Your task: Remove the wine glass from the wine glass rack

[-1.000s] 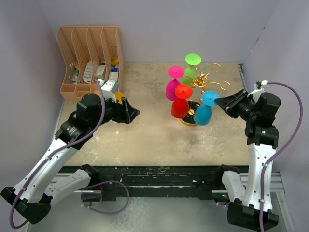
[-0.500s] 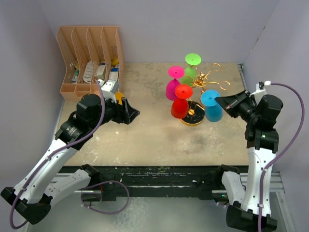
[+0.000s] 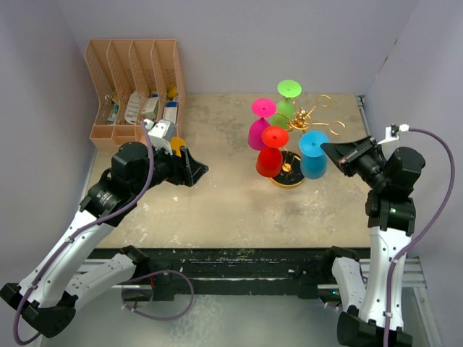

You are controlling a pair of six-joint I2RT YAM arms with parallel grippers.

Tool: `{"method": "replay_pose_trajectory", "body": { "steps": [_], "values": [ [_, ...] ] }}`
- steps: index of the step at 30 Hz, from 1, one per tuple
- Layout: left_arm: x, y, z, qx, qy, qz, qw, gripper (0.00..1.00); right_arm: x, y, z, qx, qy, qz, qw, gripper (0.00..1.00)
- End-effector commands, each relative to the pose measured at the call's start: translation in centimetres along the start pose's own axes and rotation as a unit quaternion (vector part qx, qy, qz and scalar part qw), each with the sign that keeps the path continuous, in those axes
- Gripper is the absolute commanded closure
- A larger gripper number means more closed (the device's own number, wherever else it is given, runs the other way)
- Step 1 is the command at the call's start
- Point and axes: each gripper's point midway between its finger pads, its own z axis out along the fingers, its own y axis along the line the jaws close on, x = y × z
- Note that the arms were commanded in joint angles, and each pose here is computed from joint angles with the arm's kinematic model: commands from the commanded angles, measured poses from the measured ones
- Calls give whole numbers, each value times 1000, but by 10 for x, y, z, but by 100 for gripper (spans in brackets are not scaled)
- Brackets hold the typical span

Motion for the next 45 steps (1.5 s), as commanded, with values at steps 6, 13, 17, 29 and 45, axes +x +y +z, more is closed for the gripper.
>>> {"method": "replay_pose_trajectory", "body": {
  "steps": [6,13,17,29,45],
  "values": [
    [-11,-6,-5,8,-21,-4,1000,24,-2,10,7,-46,2,8,999,100],
    [-12,-4,-7,2,-23,-3,1000,24,-11,9,16,-50,-8,10,999,100],
    [-12,-4,-8,1,-23,-3,1000,24,-20,11,22,-51,-14,5,999,100],
    [-13,-4,-7,-1,-22,-7,1000,24,-33,22,32,-76,-20,6,997,100],
    [-11,-4,-3,3,-20,-12,1000,24,-49,10,27,-35,-86,50,994,100]
  ]
}}
